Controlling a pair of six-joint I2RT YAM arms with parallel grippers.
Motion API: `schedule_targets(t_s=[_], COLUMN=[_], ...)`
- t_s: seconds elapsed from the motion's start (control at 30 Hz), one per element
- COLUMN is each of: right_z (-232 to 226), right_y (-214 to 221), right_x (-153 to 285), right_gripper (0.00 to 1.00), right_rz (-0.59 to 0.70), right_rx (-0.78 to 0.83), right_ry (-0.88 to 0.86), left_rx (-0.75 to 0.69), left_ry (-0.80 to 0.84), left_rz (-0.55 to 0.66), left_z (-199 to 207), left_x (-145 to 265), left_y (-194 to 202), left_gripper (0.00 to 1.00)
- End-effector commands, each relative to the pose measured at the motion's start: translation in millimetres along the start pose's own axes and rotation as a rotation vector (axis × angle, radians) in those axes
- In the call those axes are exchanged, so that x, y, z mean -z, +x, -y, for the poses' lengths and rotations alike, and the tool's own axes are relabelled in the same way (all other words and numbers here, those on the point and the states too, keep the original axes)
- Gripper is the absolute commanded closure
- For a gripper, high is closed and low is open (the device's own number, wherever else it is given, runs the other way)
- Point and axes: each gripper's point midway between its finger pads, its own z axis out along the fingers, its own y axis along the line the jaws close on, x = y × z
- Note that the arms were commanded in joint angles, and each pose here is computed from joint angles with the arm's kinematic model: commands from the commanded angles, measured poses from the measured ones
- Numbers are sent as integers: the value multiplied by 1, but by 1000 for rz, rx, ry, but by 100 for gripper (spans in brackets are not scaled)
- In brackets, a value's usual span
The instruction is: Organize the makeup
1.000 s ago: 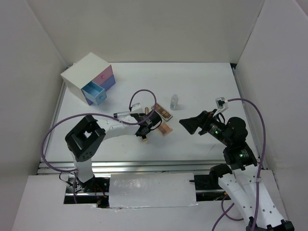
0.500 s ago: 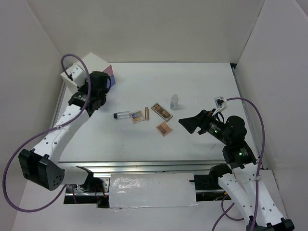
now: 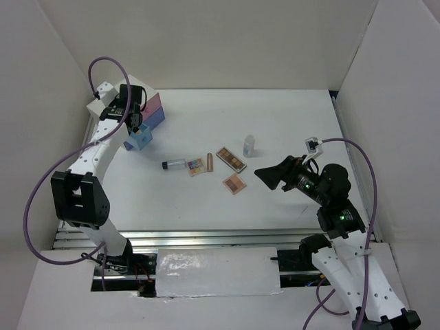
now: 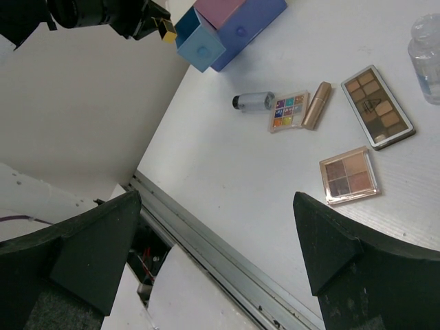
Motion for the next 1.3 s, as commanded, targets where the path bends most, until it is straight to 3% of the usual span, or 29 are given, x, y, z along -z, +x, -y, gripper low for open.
schedule_targets(t_s=[0.0,0.2,0.37,0.47,0.5,0.6,0.73,0.9,1.13,1.27], right_z=[-10,-7,-4,-4,-3,-4,-3,-2,-6,-15], right_y=[-13,-8,-6,-7,-7,-7,-8,-13,-37,-50], right_x=[1,-3,-5,-6,-6,-6,-8,-8,10,25], right_gripper=[0,0,0,0,0,0,0,0,0,0], right_rz=[38,25,21,21,19,20,19,35,114,161], right_rx=[40,24,20,21,19,21,21,25,61,86], right_ry=[-30,-36,-32,-30,-29,-27,-26,-12,76,100], left_rx=[23,11,-1,1,2,20,23,-88,-355,-470], left_ry=[24,4,18,8,2,7,40,267,564,582], left_rz=[38,32,31,18,19,34,36,51,-135,-211], left_z=[4,3,5,5,3,1,3,51,123,143], left_x=[-3,-13,-20,-21,-22,-17,-5,48,130,139], left_y=[-22,-16,-11,-9,-8,-12,-18,-5,127,194], left_gripper=[99,91,69,43,27,12,6,6,6,6])
